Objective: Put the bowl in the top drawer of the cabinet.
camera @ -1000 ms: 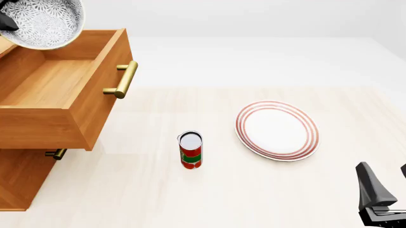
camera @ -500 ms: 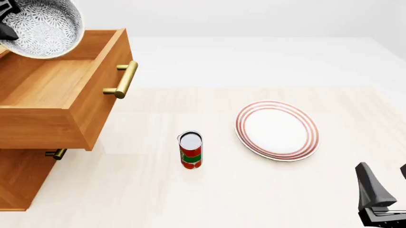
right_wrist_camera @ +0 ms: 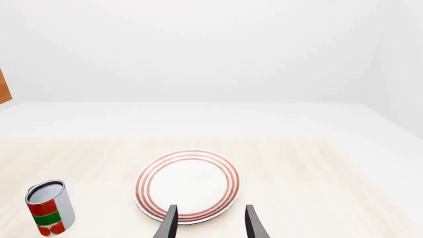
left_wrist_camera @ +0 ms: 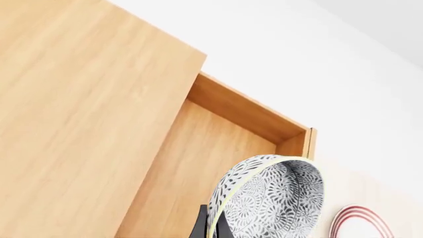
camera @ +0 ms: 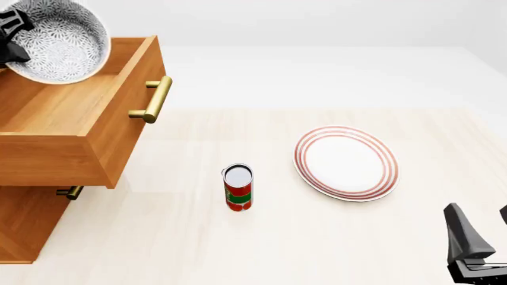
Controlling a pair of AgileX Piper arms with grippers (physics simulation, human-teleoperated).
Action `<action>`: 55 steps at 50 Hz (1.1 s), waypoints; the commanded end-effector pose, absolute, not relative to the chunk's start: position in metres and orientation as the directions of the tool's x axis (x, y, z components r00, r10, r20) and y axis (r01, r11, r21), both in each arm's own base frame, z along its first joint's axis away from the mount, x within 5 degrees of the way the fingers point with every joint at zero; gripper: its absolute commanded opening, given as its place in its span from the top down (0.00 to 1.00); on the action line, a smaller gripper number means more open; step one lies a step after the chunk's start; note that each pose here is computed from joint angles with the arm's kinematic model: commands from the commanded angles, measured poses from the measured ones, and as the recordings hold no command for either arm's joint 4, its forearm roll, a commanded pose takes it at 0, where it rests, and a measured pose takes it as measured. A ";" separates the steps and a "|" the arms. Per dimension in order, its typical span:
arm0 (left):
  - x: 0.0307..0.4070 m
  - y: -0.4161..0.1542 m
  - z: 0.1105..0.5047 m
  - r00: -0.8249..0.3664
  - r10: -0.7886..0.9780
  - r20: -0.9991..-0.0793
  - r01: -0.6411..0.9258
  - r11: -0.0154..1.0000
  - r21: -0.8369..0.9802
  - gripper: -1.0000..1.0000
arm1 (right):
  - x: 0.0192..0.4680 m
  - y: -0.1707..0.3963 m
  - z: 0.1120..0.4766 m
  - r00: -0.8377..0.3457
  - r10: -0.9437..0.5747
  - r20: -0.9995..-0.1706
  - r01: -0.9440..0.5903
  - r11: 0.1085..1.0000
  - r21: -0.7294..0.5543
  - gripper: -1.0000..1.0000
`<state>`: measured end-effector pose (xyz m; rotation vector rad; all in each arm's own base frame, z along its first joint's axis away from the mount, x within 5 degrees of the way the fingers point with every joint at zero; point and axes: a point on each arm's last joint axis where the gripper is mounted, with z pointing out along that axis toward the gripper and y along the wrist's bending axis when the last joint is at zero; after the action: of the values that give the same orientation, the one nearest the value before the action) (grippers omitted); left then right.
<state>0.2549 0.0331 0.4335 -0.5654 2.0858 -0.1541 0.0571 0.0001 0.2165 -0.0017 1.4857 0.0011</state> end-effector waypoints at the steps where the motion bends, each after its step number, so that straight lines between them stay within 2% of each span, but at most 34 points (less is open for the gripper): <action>1: 0.255 0.033 0.428 -0.460 -0.451 -0.765 -0.333 0.886 -0.322 1.00 | 0.057 0.000 0.216 0.085 0.000 -0.996 -0.002 1.000 0.000 0.00; 55: 0.277 0.042 0.405 -0.485 -0.457 -0.746 -0.361 0.881 -0.306 1.00 | 0.057 0.000 0.223 0.085 0.000 -0.996 -0.002 1.000 0.000 0.00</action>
<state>0.2734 0.0407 0.4064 -0.5910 2.1288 -0.1344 0.0571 0.0001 0.2211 -0.0018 1.4856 0.0011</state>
